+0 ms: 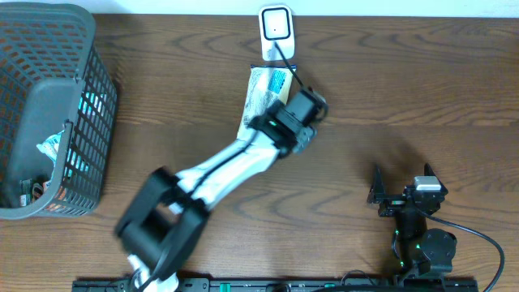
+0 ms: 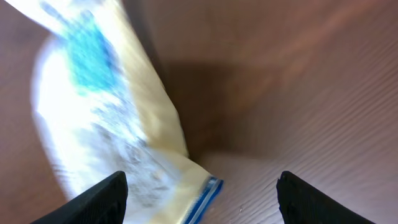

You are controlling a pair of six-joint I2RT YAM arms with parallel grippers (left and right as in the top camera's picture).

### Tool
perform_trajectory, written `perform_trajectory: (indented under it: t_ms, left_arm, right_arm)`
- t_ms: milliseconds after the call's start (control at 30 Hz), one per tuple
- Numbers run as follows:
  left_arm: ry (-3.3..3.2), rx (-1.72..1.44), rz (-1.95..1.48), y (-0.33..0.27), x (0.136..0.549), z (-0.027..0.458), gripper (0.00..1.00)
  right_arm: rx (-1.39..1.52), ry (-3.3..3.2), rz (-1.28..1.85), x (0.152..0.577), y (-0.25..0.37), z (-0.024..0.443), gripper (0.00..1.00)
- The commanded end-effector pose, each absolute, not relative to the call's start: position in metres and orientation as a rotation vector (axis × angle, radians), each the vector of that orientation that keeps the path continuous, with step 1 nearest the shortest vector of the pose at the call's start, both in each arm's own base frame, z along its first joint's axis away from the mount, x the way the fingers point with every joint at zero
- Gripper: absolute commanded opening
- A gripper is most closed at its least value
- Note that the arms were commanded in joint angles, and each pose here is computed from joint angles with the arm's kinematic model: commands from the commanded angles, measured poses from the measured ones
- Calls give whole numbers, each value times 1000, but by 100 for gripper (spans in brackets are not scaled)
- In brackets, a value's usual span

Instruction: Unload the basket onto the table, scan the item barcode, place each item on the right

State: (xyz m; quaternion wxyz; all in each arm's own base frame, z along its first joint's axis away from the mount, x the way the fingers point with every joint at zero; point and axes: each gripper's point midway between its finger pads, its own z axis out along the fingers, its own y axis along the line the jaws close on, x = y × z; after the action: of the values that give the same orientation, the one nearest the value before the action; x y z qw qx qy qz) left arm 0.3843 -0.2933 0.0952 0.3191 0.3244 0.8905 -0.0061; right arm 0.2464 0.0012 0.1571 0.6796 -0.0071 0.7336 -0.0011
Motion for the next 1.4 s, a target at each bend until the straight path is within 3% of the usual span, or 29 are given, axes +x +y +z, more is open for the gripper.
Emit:
perform_trajectory:
  t_ms: [0, 200, 467, 567, 800, 1067, 1167, 1367]
  left_arm:
    - [2233, 729, -269, -288, 396, 177, 75]
    - [2192, 513, -233, -214, 438, 214, 76]
    - [2371, 145, -256, -160, 471, 155, 75]
    - [2447, 192, -414, -183, 468, 121, 63]
    - [2491, 251, -569, -208, 470, 78, 20]
    - [2537, 291, -581, -223, 460, 57, 19]
    - [2542, 323, -589, -234, 453, 56, 11]
    - [2593, 357, -490, -241, 437, 33, 10]
  right_arm:
    - [-32, 1647, -5, 246, 3, 156, 99]
    - [-32, 1647, -5, 246, 3, 156, 99]
    - [-32, 1647, -5, 246, 3, 156, 99]
    - [-32, 1647, -5, 246, 3, 156, 99]
    - [-32, 1647, -5, 246, 3, 156, 99]
    - [-32, 1647, -5, 246, 3, 156, 99]
    - [-32, 1647, -5, 246, 3, 156, 99]
    - [-32, 1647, -5, 246, 3, 156, 99]
